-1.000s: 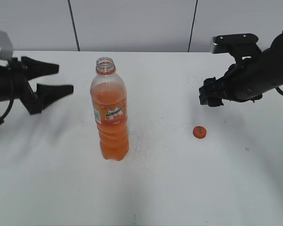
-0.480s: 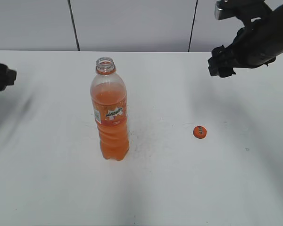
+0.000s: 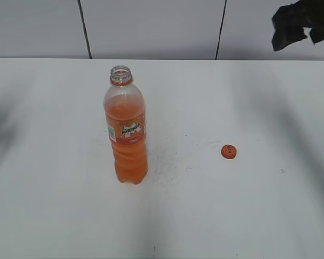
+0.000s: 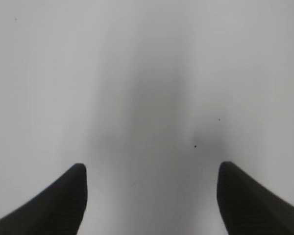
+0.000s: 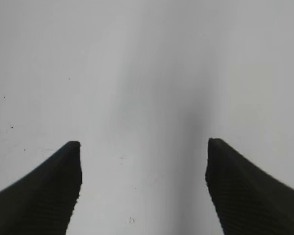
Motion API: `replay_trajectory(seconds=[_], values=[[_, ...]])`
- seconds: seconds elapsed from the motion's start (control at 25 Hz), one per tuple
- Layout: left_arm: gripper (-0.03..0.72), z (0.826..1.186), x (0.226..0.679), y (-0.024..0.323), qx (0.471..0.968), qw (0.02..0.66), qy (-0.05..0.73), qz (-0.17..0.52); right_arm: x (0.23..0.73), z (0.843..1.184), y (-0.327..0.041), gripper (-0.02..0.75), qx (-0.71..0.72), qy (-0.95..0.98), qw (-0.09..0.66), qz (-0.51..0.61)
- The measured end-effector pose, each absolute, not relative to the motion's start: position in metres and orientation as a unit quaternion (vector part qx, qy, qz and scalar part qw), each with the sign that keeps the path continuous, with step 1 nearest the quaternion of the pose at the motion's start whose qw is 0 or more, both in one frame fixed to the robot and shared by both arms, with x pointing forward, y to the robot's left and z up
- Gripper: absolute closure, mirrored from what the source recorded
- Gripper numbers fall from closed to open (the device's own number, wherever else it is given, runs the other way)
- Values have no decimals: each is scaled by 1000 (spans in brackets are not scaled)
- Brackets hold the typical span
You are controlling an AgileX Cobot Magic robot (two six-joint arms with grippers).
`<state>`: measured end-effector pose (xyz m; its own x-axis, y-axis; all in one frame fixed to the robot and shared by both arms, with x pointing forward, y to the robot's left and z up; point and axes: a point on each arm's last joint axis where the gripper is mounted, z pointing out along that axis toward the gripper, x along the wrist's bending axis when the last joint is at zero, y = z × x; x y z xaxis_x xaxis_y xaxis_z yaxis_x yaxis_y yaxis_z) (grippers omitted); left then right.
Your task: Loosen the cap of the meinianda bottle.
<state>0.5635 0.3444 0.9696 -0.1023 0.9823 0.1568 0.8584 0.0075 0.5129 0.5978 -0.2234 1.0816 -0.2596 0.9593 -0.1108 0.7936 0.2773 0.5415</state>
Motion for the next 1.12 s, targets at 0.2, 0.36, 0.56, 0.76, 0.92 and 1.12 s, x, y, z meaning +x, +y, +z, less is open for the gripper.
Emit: replay_trajectory(seconds=[0.2, 0.36, 0.56, 0.76, 0.92, 1.12], values=[[190, 1008, 575, 331, 702, 128, 681, 161, 595, 1084, -269, 148, 614, 755, 153, 172], [190, 1035, 572, 325, 718, 126, 675, 114, 583, 1082, -291, 150, 627, 762, 106, 123], [190, 1053, 554, 323, 728, 102, 673, 87, 569, 1097, -293, 151, 626, 763, 101, 124], [190, 1068, 523, 321, 726, 114, 670, 105, 541, 1107, -291, 151, 627, 759, 102, 142], [190, 1068, 485, 318, 723, 130, 667, 127, 508, 1098, -288, 152, 632, 753, 90, 159], [190, 1058, 433, 314, 720, 145, 662, 148, 467, 1082, -287, 152, 634, 745, 105, 176]])
